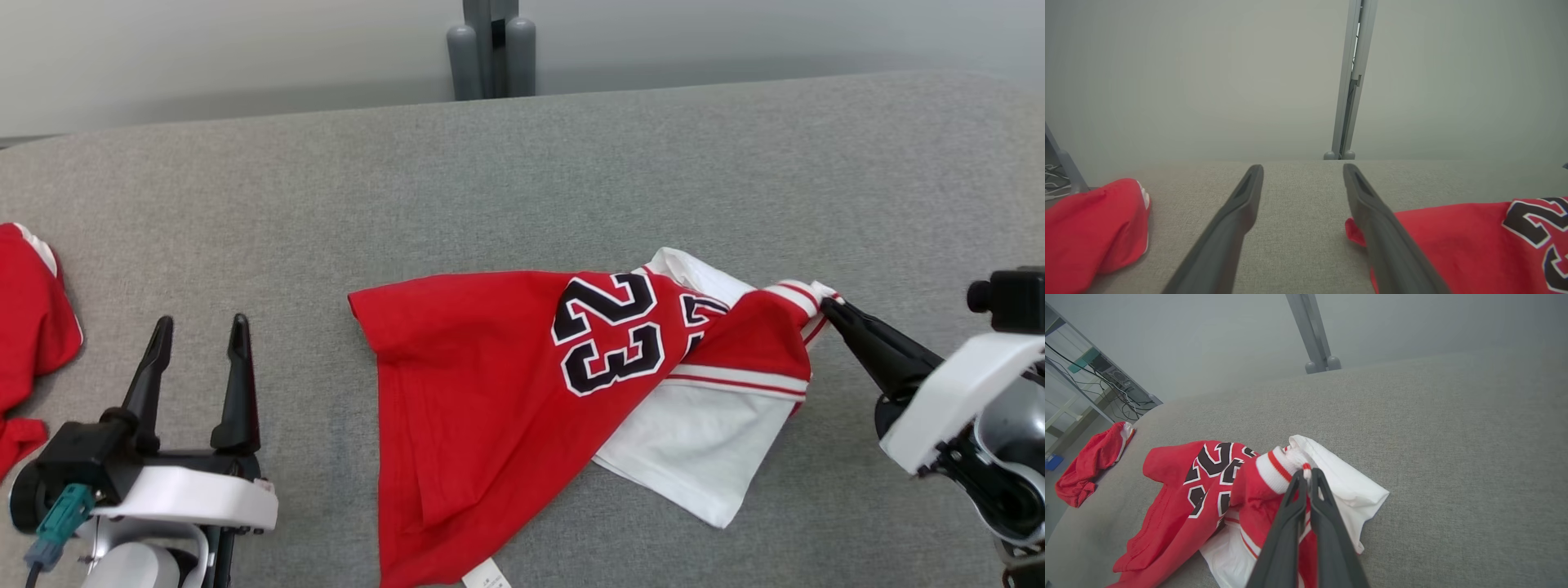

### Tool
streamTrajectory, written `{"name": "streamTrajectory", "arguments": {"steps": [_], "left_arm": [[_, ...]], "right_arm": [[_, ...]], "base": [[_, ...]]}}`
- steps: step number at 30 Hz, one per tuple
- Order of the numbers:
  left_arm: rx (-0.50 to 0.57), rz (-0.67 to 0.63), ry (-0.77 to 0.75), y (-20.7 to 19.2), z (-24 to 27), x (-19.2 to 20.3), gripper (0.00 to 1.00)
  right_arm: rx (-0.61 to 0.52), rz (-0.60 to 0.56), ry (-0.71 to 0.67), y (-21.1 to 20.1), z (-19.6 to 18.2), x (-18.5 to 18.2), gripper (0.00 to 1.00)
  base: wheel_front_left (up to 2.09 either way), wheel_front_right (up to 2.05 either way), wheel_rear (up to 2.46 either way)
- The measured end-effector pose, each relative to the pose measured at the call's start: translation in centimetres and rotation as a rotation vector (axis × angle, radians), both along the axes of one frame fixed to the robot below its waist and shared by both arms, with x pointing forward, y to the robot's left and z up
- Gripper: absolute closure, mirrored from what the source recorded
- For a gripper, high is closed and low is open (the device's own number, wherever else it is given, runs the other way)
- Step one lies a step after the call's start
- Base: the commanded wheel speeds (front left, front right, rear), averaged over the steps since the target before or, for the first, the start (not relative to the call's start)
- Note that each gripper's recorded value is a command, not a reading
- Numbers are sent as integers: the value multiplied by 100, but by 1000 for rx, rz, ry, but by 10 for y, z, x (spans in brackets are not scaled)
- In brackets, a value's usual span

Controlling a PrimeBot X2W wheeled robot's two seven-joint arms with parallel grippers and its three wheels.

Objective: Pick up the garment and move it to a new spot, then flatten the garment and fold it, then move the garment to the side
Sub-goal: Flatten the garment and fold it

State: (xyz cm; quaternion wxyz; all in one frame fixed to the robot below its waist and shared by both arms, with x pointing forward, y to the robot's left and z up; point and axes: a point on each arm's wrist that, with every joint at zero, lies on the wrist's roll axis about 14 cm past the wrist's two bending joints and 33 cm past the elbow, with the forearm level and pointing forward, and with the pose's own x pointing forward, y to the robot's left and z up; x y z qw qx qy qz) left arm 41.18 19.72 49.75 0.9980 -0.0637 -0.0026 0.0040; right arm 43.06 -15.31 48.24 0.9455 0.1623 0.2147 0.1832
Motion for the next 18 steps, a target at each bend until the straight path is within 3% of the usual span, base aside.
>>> {"name": "streamTrajectory", "arguments": {"steps": [3, 4, 5, 6, 11, 18], "left_arm": [[0, 0, 0, 0, -1, 3, 0], [-2, 1, 2, 0, -2, 4, 0], [-4, 1, 3, 0, -2, 5, 0], [-5, 1, 4, 0, -3, 5, 0], [-10, 2, 10, -1, -5, 4, 0], [-13, 3, -5, -3, 1, 4, 0]], "right_arm": [[-12, -20, -8, -3, -9, 14, 100], [-9, -26, -10, -3, -12, 19, 86], [-15, -33, -7, -4, -17, 21, 49], [-13, -47, -16, -5, -20, 24, 0], [5, -119, -51, -16, -26, 30, 0], [19, -326, -143, -64, -25, 22, 0]], "base": [[0, 0, 0], [0, 0, 0], [0, 0, 0], [0, 0, 0], [0, 0, 0], [0, 0, 0]]}}
